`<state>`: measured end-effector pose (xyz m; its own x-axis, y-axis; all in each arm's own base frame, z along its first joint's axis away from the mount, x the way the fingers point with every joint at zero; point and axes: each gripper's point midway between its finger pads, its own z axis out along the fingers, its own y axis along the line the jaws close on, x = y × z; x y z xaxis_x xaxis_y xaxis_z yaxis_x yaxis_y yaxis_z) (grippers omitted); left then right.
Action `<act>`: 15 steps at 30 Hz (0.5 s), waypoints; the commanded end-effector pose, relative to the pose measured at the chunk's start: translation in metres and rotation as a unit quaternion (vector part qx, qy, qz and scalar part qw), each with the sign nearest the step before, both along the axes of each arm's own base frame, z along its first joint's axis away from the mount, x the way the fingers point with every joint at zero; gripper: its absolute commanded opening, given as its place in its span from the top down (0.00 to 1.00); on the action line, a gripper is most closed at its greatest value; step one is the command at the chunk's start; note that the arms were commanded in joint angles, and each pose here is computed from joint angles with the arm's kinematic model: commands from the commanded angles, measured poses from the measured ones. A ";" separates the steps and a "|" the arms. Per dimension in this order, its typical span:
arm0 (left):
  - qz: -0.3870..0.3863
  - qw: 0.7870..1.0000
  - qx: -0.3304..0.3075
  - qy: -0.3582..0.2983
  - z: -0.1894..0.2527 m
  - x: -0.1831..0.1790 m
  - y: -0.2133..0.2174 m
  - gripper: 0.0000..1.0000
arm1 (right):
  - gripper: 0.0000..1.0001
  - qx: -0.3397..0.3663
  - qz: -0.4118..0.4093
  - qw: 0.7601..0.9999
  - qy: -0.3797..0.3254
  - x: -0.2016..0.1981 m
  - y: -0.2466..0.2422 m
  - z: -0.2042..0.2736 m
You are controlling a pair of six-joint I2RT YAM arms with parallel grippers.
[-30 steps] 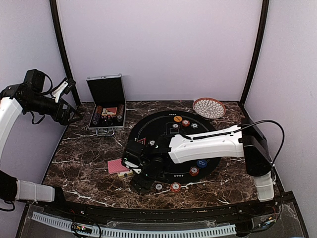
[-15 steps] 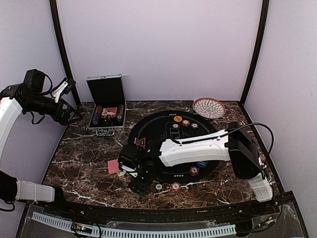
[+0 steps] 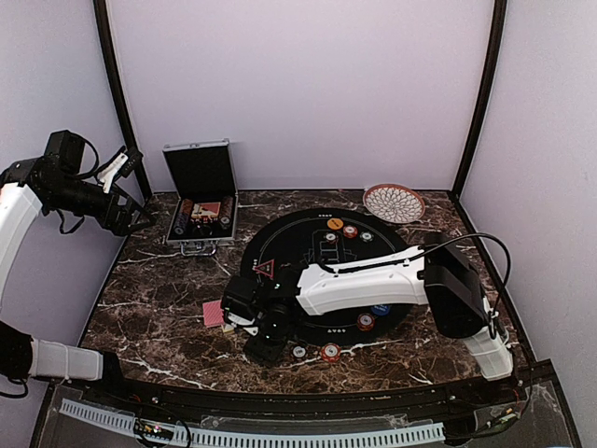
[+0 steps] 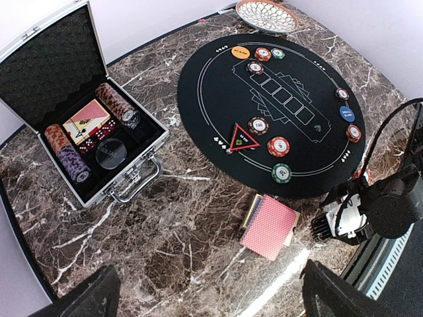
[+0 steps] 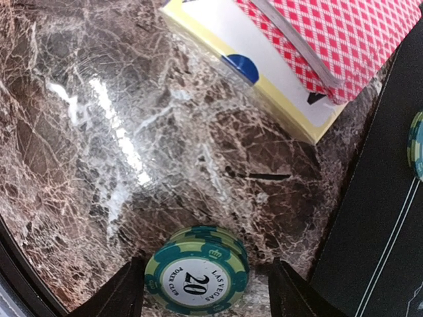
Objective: Distribute texas hold em gaming equipment
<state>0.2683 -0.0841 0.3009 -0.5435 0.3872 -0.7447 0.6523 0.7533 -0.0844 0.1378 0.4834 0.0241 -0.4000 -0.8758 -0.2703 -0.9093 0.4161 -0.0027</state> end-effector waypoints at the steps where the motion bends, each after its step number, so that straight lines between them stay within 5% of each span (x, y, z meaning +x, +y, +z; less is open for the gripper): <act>1: -0.012 1.000 -0.005 -0.007 0.008 -0.009 -0.004 0.01 | 0.35 0.010 0.008 1.000 -0.011 0.000 0.009 0.009; 15: -0.010 1.000 -0.004 -0.009 0.009 -0.009 -0.003 0.01 | 0.36 0.001 0.010 1.000 -0.022 0.005 0.010 0.005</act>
<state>0.2683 -0.0841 0.3009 -0.5438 0.3869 -0.7447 0.6520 0.7534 -0.0846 0.1426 0.4907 0.0346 -0.3859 -0.8733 -0.2974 -0.9124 0.4090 -0.0173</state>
